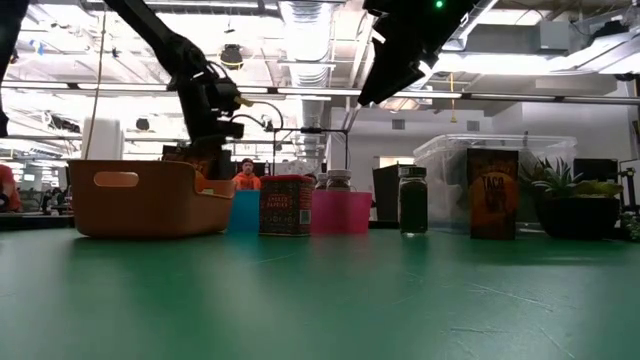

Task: Sort spices by type
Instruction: Put the bottom red seasoning can into the yellow bin, then put the red seasoning can into the yellow bin

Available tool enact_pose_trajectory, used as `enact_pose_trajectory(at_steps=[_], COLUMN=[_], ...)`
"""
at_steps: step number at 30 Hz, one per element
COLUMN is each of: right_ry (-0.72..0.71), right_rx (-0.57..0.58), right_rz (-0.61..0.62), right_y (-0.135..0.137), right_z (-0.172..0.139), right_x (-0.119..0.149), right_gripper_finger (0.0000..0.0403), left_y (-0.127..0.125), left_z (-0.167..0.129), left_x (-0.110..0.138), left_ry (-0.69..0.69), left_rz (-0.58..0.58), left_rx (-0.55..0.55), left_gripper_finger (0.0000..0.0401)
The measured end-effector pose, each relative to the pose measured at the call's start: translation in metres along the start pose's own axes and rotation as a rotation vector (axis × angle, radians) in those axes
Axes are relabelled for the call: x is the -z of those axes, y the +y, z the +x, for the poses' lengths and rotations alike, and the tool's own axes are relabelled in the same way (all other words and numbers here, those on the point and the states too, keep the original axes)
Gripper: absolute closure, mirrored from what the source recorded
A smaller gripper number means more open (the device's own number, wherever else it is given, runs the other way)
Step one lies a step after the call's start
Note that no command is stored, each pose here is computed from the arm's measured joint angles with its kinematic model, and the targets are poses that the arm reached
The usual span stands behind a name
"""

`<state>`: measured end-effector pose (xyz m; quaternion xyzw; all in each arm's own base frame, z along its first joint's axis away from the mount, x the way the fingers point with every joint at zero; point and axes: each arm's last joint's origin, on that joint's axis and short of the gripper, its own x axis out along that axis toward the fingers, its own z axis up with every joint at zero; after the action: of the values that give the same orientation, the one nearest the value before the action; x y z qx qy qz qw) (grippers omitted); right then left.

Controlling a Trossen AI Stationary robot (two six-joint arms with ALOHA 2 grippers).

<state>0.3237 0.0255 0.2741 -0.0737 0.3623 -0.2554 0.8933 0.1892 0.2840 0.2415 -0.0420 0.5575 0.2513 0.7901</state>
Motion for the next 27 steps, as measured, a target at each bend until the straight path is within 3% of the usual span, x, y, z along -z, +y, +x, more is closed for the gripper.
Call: enact_pose_trajectory(at_steps=[18, 24, 27], right_ry=[-0.003, -0.004, -0.010], right_rx=[-0.006, -0.006, -0.008], right_rz=[-0.006, -0.010, -0.013], right_y=[0.0023, 0.0023, 0.0028], right_z=[-0.0015, -0.0015, -0.0018], right_x=[0.0003, 0.0002, -0.0004], right_gripper_finger=[0.0081, 0.0081, 0.0081], left_y=[-0.0050, -0.0043, -0.0044], left_z=[-0.0079, -0.0078, -0.0078], left_x=[-0.0011, -0.0018, -0.0017], left_ry=[0.065, 0.072, 0.073], left_rz=[0.053, 0.001, -0.024], left_rx=[0.049, 0.017, 0.016], left_gripper_finger=[0.0163, 0.0159, 0.0137])
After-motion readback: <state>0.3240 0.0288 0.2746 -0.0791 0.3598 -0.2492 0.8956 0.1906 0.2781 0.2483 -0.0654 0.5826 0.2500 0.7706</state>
